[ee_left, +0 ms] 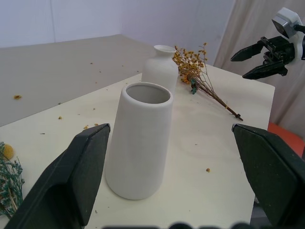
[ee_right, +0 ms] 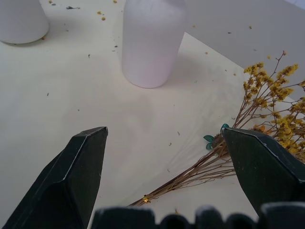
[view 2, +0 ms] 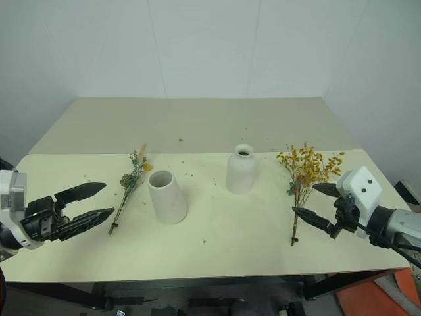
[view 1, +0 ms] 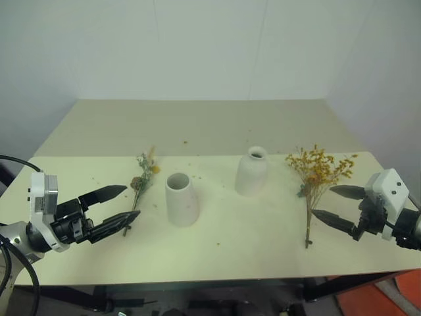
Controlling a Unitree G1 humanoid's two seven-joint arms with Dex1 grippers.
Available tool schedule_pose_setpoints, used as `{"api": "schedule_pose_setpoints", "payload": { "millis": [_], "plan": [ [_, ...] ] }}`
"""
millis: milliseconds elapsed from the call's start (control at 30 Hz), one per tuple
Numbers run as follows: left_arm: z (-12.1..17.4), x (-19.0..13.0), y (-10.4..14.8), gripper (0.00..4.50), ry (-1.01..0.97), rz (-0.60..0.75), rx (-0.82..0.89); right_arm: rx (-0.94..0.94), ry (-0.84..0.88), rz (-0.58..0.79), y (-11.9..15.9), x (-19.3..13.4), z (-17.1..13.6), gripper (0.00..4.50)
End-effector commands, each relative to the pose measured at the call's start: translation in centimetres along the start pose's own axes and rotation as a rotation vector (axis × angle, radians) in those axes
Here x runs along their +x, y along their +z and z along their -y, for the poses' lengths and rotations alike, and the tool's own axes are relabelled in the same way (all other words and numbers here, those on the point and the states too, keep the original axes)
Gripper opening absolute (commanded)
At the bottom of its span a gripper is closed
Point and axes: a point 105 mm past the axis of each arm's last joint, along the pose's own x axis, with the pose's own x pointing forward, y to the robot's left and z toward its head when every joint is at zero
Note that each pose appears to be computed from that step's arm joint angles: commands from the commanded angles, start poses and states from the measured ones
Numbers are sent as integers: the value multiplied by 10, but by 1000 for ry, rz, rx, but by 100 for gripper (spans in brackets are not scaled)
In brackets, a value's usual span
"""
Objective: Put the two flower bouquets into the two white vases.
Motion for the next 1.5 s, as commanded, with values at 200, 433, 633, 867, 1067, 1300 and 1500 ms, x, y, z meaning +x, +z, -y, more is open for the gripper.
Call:
{"api": "schedule_pose_setpoints", "payload": {
  "millis": [200,433,633,867,1067,1300,1500],
  "plan": [
    [2,-2,10,449,-5,27,37,-64,-23,27,14,-8,6,450],
    [4,4,27,449,-37,95,65,-37,-46,19,13,-8,9,450],
    [12,35,88,449,-182,250,210,53,-113,-53,6,-11,19,450],
    [12,88,94,449,-379,265,258,176,-216,-220,-19,5,33,450],
    [14,124,77,449,-484,180,332,348,-295,-286,-30,29,44,450],
    [16,137,69,449,-508,202,325,521,-301,-317,-35,45,36,450],
    [17,137,67,449,-487,215,316,549,-340,-356,-42,50,40,450]
  ]
}}
